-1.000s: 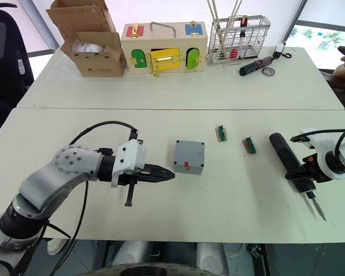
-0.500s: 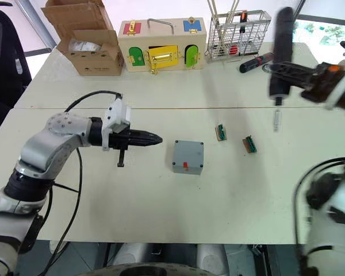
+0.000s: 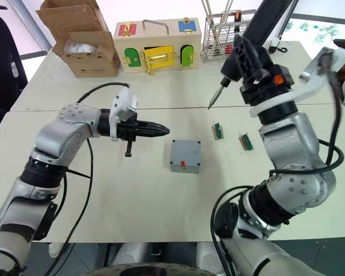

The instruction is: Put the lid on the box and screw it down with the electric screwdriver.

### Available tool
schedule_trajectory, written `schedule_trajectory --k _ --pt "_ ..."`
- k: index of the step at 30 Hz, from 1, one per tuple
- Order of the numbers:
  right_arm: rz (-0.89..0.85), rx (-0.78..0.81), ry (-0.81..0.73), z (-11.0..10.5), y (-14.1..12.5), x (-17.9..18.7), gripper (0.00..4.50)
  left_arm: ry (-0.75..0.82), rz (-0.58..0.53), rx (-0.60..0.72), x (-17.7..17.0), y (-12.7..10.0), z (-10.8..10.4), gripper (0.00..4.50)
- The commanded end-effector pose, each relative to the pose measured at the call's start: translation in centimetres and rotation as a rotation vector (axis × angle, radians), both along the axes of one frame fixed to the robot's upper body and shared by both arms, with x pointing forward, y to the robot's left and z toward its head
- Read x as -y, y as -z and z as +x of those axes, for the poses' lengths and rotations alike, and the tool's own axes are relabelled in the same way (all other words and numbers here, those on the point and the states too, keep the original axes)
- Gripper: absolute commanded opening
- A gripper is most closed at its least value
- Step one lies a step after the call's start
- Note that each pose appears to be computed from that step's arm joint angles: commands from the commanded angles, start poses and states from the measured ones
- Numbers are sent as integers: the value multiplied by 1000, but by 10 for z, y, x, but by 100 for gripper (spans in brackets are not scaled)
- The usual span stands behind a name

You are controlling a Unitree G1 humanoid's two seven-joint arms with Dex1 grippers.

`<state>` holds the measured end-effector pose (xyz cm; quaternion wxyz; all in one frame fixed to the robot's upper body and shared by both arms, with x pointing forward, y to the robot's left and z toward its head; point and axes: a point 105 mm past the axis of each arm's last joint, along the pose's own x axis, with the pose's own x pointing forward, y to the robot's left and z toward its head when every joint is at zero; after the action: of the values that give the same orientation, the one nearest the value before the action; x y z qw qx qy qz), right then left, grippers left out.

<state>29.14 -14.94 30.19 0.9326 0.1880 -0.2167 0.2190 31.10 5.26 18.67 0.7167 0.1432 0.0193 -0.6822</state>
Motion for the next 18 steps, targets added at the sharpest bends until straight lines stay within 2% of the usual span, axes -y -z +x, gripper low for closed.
schedule_trajectory --k 1,5,18 --pt "-114 141 -3 -16 -4 -21 198 36 7 80 14 -3 3 0" --pt "-169 124 -1 -16 16 -30 198 70 35 97 22 9 2 0" --pt "-286 108 60 -9 51 -43 198 99 130 97 18 36 -2 0"
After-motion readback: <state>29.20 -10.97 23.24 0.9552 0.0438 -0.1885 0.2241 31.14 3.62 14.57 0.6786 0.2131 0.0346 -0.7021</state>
